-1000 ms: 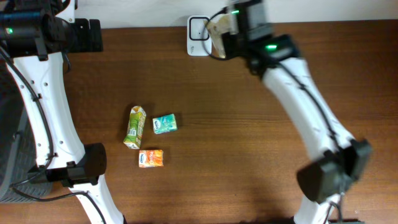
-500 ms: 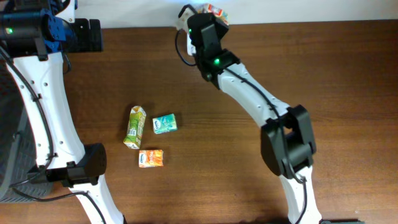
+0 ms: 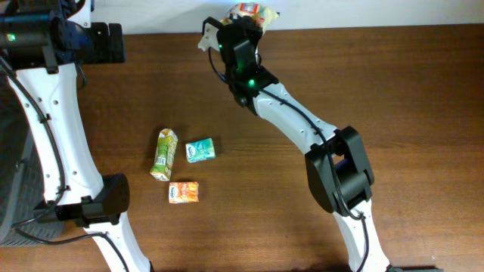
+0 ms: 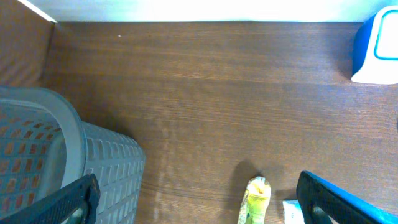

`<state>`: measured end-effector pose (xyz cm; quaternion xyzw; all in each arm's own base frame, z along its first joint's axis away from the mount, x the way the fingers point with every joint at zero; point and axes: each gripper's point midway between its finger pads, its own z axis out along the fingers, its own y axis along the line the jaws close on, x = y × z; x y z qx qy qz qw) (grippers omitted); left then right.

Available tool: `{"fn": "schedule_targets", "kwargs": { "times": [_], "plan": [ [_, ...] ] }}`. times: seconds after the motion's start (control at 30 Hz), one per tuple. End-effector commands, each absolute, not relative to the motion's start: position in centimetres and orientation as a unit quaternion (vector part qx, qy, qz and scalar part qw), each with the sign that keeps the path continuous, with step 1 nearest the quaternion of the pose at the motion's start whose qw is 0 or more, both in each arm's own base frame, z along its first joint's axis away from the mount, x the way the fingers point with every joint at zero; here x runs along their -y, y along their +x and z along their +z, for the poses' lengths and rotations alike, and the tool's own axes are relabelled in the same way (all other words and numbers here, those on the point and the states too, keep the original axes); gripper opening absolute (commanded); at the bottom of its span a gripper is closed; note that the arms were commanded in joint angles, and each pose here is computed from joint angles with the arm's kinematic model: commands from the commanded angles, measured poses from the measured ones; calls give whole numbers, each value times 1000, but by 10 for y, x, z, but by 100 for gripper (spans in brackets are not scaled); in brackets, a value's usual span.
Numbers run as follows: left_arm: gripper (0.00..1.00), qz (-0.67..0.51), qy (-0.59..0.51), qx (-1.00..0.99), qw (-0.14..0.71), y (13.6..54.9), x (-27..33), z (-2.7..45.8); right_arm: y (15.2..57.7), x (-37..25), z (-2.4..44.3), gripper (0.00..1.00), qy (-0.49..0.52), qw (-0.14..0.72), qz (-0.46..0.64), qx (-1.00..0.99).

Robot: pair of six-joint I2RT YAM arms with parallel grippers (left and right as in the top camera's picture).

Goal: Scan the item barcode
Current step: 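Carry the bag to the scanner and hold it before the window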

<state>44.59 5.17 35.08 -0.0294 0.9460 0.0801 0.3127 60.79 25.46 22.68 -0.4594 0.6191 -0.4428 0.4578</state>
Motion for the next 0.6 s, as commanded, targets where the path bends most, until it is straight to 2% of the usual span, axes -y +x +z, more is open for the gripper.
{"fn": "schedule_targets", "kwargs": {
  "times": [0.0, 0.57],
  "plan": [
    [99, 81, -36, -943, 322, 443, -53, 358, 605, -262, 236, 4, -456, 461, -455, -611],
    [99, 81, -36, -943, 322, 443, -53, 358, 615, -256, 210, 4, -458, 452, -456, -615]
  ]
}}
